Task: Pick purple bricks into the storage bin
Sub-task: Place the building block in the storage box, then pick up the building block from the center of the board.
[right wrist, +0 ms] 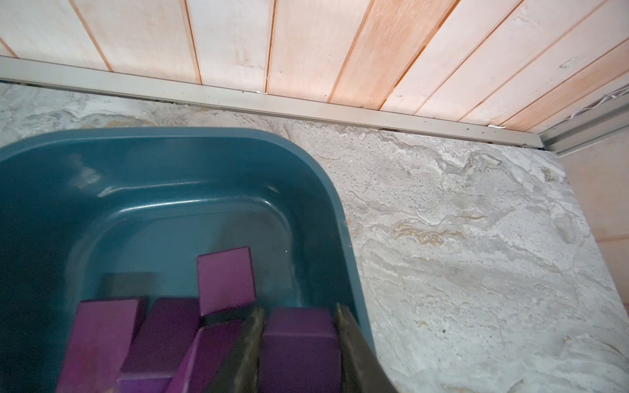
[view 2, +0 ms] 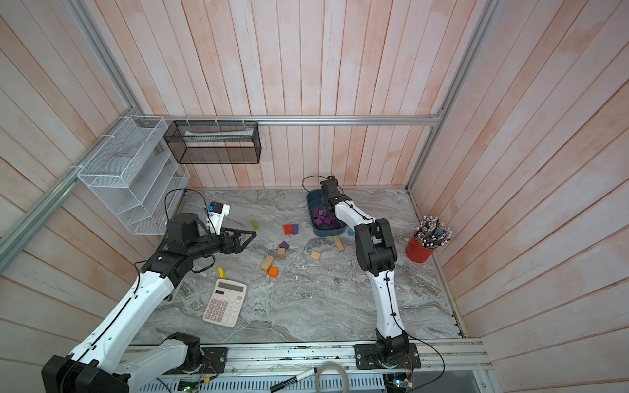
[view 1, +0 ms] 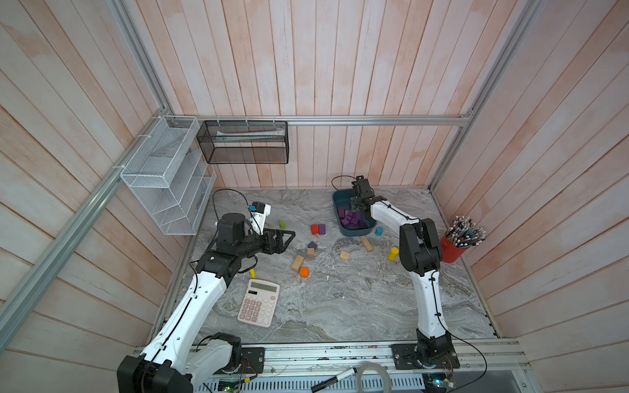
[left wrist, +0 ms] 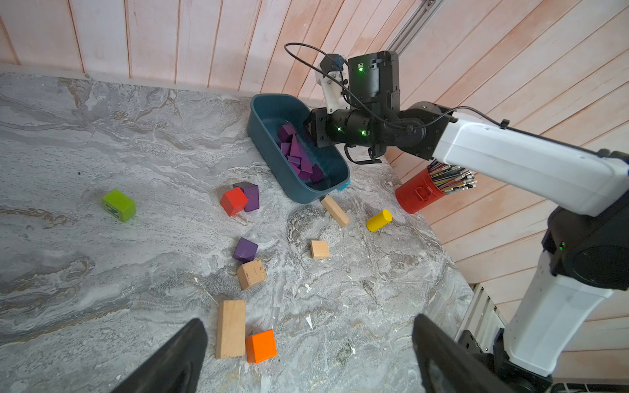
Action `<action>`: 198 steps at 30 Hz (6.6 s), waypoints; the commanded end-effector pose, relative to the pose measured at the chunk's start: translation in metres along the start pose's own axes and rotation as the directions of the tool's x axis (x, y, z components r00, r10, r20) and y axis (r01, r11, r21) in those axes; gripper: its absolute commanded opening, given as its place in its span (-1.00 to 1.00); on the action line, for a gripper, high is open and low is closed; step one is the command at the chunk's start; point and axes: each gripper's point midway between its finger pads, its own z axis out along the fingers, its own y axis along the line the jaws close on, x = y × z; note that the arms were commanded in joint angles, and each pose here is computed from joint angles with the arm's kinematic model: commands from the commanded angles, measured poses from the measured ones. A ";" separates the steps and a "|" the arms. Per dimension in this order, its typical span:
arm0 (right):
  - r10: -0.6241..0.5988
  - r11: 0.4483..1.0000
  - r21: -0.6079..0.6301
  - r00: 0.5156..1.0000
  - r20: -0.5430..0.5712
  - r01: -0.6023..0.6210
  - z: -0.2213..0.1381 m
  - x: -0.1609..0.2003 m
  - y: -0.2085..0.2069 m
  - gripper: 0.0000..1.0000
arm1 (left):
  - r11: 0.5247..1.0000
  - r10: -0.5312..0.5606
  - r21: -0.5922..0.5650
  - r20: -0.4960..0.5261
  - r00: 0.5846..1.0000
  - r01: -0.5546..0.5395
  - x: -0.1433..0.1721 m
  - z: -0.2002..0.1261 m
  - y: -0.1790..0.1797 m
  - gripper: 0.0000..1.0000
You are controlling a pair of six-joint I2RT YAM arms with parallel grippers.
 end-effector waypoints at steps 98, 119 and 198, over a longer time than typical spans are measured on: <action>0.579 0.720 -0.306 0.782 -0.229 -0.623 -0.250 0.065 0.060 0.23 | 0.905 0.055 -0.399 -0.235 0.970 -0.148 0.016 0.032 0.072 0.93; 0.329 0.824 -0.463 0.941 -0.080 -0.328 -0.272 0.123 0.026 0.25 | 0.840 0.150 -0.283 -0.699 0.699 -0.462 0.062 0.171 0.099 0.73; 0.335 0.852 -0.427 0.942 0.003 -0.302 -0.279 0.117 0.014 0.25 | 0.852 0.203 -0.116 -0.825 0.527 -0.510 0.129 0.251 0.100 -0.24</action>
